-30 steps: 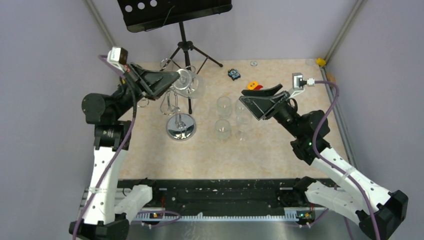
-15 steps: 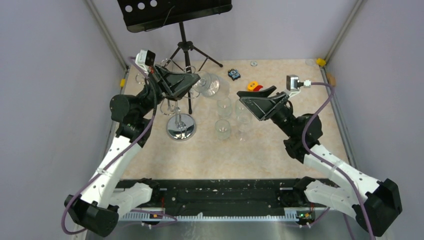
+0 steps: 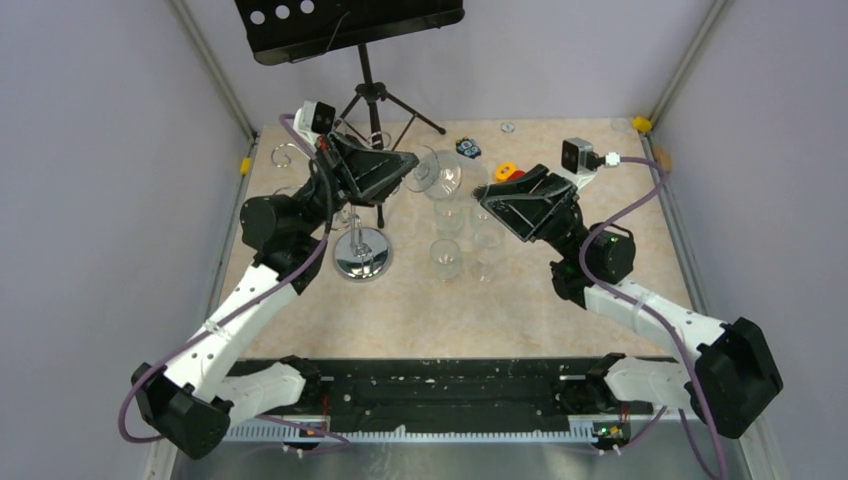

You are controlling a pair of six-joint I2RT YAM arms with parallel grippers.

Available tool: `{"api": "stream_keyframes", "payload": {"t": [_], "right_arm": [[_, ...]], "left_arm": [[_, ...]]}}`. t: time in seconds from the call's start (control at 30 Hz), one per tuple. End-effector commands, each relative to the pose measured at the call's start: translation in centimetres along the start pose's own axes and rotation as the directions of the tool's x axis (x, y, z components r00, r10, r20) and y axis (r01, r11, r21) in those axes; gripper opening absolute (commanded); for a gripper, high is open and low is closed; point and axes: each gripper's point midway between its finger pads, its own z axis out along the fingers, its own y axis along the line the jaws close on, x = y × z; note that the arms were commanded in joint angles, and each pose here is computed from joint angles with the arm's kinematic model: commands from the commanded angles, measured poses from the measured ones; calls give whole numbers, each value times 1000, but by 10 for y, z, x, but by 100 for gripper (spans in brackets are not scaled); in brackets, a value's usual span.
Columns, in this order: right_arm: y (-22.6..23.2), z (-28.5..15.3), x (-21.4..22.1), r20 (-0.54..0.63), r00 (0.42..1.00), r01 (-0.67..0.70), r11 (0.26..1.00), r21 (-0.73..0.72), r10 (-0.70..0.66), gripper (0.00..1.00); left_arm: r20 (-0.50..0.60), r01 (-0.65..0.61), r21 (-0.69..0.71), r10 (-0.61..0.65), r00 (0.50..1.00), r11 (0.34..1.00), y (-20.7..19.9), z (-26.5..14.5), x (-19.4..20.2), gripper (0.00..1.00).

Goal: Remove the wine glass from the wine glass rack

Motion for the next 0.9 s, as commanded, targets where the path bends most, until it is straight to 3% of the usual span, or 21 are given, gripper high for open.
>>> {"api": "stream_keyframes", "payload": {"t": [0.0, 0.27, 0.3, 0.37, 0.4, 0.47, 0.6, 0.73, 0.87], "right_arm": [[68, 2, -13, 44, 997, 78, 955, -285, -68, 36], [77, 8, -15, 42, 995, 97, 936, -340, -88, 31], [78, 8, -16, 43, 994, 105, 933, -344, -96, 27], [81, 10, -16, 43, 992, 122, 927, -353, -115, 2], [82, 10, -16, 42, 992, 127, 926, -355, -119, 0], [82, 10, -16, 42, 991, 133, 925, -356, -126, 0], [82, 11, -16, 44, 985, 173, 928, -329, -168, 0], [62, 18, -18, 26, 973, 229, 955, -187, -229, 0], [29, 20, -31, 2, 945, 326, 943, 72, -327, 0]], "left_arm": [[14, -40, 137, 38, 999, 990, -32, 1, 6, 0], [0, -19, 138, 19, 1000, 990, -28, 5, 13, 0], [0, -15, 135, 15, 1000, 991, -27, 5, 14, 0], [9, -11, 126, 10, 1000, 992, -23, 6, 13, 0], [18, -17, 120, 15, 1000, 993, -21, 5, 12, 1], [38, -34, 106, 30, 999, 994, -17, 5, 9, 11], [76, -106, 26, 104, 992, 994, -9, 3, 5, 48], [170, -174, -157, 200, 965, 972, 7, -7, -11, 68], [222, -262, -394, 368, 903, 881, 22, -28, -31, 79]]}}
